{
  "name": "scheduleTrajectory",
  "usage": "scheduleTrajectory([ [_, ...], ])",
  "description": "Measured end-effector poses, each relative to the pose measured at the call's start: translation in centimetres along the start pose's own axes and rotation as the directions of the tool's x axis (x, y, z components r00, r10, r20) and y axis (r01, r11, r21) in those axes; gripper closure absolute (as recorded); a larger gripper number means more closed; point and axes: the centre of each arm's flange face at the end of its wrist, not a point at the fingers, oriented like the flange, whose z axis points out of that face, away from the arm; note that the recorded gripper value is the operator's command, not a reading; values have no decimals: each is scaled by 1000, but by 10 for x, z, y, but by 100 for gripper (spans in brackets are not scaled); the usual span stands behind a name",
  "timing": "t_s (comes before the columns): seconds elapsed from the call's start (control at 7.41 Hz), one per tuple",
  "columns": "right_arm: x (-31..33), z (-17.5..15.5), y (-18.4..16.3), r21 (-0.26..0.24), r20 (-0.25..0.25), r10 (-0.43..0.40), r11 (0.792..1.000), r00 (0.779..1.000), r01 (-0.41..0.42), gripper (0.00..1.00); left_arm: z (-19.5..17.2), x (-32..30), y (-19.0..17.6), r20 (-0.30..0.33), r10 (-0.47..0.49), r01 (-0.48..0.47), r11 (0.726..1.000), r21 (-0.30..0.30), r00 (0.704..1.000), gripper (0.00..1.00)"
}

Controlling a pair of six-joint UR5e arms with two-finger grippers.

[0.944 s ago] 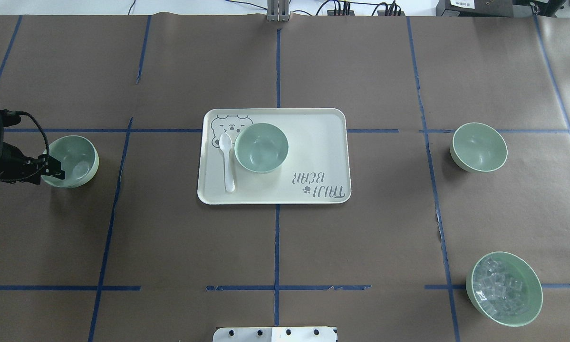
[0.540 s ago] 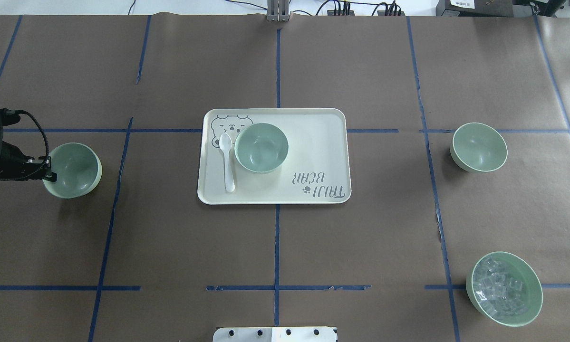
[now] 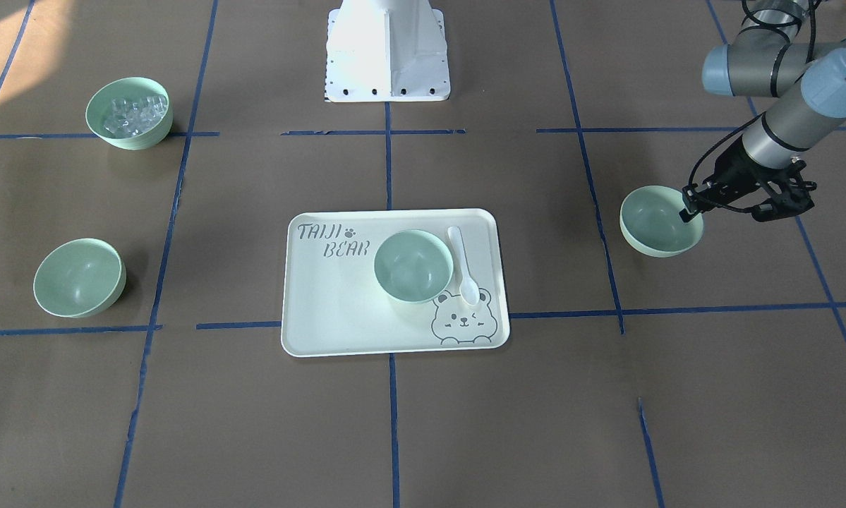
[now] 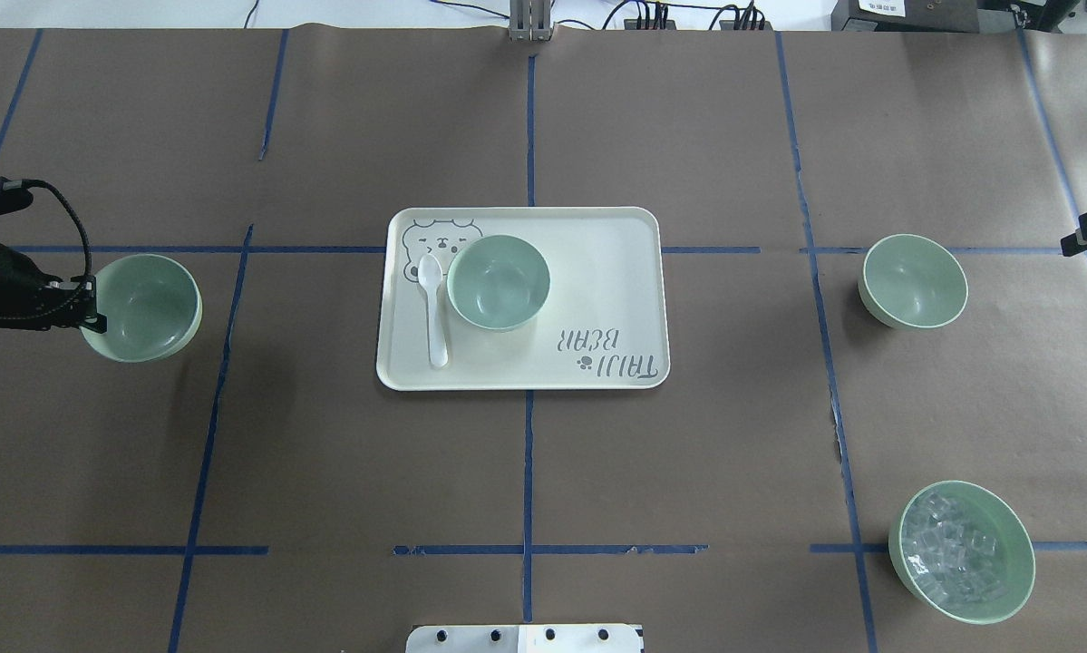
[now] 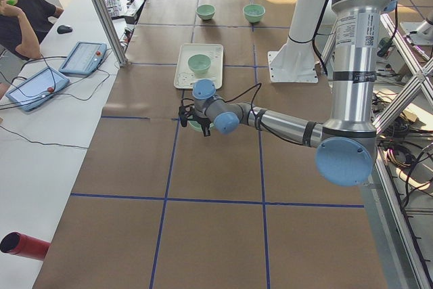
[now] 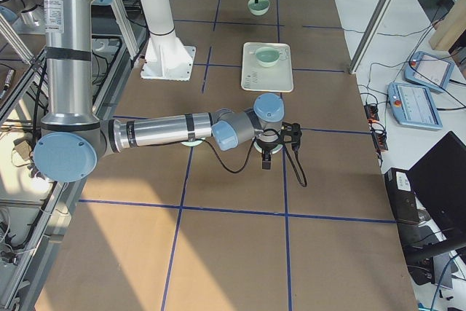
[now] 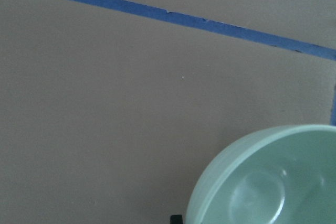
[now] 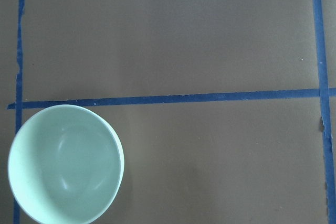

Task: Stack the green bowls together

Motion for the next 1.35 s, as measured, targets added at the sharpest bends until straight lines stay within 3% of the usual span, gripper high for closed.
scheduleTrajectory([
  [0.27, -13, 25, 9, 8, -28, -13, 1000, 1000, 13, 0, -46, 62, -18, 16, -44, 43, 999, 11, 999, 100],
  [0.54, -28, 59, 16, 21, -16, -4, 1000, 1000, 4, 0, -80, 115, -29, 31, -73, 73, 997, 14, 997, 100],
  [0.94, -51, 105, 11, 20, -1, 20, 1000, 1000, -20, 0, -98, 153, -32, 8, -155, 155, 988, 26, 988, 100],
  [1.08, -55, 115, 7, 12, -1, 26, 1000, 1000, -26, 8, -101, 160, -32, -1, -178, 178, 984, 28, 984, 100],
  [1.21, -58, 123, 3, 4, -5, 30, 1000, 1000, -30, 34, -104, 167, -32, -10, -195, 195, 980, 30, 981, 100],
  [1.35, -60, 129, 0, -2, -7, 35, 999, 999, -35, 54, -106, 176, -32, -20, -210, 211, 977, 30, 977, 100],
])
